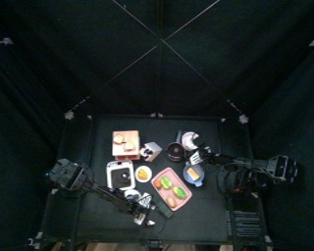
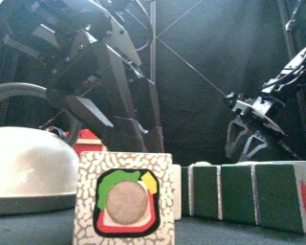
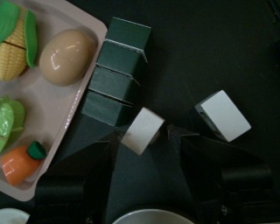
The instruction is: Grab white sushi piece from table
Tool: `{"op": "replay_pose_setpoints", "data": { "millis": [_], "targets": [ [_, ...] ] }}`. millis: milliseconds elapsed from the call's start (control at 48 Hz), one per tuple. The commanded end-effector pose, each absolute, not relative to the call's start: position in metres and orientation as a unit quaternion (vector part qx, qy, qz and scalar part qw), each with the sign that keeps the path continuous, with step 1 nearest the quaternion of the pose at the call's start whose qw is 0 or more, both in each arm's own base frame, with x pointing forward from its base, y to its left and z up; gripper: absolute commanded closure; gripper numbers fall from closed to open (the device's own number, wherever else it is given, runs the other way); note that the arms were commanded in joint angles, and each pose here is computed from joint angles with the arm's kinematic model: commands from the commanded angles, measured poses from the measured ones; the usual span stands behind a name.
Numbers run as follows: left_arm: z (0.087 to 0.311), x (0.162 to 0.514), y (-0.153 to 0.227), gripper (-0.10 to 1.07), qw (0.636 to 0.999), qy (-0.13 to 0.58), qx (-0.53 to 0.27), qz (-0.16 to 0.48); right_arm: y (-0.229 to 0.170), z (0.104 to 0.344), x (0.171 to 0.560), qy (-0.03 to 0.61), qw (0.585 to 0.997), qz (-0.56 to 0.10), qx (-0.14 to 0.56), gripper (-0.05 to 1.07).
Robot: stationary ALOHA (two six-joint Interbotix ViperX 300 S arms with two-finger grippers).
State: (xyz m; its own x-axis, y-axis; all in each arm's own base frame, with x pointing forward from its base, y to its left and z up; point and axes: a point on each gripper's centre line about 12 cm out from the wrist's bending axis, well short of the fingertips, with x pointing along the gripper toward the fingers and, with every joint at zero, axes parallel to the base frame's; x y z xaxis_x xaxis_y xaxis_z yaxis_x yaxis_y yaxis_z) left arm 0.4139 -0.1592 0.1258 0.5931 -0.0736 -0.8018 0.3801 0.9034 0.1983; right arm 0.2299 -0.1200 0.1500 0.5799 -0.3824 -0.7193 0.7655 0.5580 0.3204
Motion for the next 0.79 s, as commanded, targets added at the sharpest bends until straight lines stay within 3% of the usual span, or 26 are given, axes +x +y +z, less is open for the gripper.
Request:
{"op": "replay_pose_setpoints", "data": {
  "millis": [0,771],
  "targets": [
    [0.136,0.42,-0.157,0.12,0.884,0.415,0.173,-0.129,-0.121,0.155,0.234,0.292,0.835,-0.341,0.318,0.12],
    [0.118,0.419,-0.152,0.13,0.877,0.432,0.167,-0.126,-0.121,0.151,0.235,0.3,0.832,-0.342,0.318,0.12]
  ]
}}
